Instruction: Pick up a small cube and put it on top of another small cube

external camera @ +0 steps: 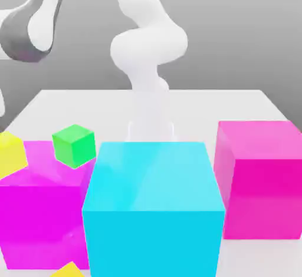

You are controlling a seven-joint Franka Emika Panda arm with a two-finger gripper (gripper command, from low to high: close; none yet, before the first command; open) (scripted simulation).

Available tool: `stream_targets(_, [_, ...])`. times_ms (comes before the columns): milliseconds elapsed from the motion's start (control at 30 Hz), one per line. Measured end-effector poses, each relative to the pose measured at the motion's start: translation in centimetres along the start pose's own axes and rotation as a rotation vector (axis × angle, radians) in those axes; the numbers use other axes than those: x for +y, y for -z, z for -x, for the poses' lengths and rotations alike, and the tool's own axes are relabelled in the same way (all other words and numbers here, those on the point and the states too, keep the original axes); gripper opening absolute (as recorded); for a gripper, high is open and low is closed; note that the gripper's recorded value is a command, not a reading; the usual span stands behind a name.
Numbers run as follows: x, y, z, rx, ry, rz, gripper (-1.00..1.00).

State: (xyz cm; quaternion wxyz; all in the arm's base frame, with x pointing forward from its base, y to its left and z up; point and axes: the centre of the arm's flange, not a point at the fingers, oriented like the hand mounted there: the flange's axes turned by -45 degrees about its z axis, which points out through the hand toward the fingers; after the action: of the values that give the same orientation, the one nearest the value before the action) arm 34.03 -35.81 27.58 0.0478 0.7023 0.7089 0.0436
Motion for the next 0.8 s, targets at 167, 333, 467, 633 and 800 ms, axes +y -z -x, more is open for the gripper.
stream_targets(167, [-2.0, -7.7, -0.6, 0.019, 0.219, -0.114, 0.00])
stream_targets(333, [-2.8, -13.3, -0.8, 0.022, 0.241, -0.125, -1.00])
stream_targets(467, [-2.8, -13.3, -0.8, 0.021, 0.241, -0.128, -1.00])
stream_targets(633, [-2.4, -10.0, -0.7, 0.021, 0.242, -0.127, -1.00])
stream_targets(800, [-1.0, -2.8, -0.5, 0.001, 0.179, -0.099, -1.00])
